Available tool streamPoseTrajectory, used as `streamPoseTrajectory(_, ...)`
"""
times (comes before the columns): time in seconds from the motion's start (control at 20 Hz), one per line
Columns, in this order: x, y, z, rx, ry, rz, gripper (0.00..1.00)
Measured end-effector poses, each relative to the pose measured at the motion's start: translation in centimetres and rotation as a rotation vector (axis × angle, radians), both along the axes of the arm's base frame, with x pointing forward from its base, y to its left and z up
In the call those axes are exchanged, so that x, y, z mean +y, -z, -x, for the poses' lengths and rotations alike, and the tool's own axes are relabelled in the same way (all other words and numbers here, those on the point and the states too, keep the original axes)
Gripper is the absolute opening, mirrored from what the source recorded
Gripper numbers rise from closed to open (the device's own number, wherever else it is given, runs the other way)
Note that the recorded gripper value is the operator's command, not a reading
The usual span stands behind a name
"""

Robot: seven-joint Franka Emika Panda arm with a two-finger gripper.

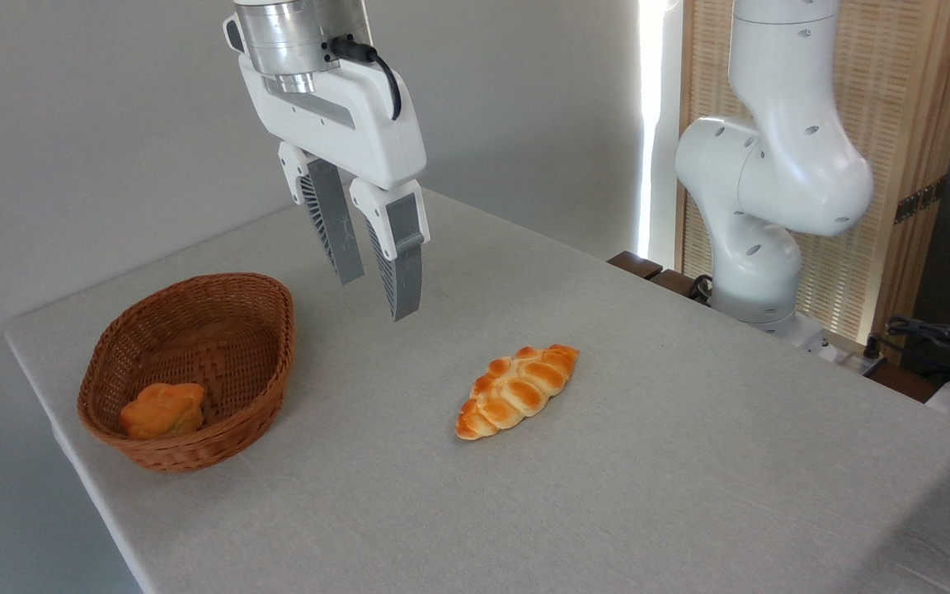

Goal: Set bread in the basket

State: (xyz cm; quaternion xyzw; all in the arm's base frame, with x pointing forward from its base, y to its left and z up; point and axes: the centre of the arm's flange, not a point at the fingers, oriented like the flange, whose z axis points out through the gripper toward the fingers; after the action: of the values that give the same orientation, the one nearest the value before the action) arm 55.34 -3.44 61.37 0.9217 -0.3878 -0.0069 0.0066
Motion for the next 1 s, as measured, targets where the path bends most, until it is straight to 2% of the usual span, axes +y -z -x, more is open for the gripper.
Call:
streamPoseTrajectory(0.7,-0.01,-0.01,-0.01,-0.001,0.0,0.001,1.0)
streamPoseTrajectory(1.0,-0.35,0.01,0.0,0.001,-0.002,0.028,1.0)
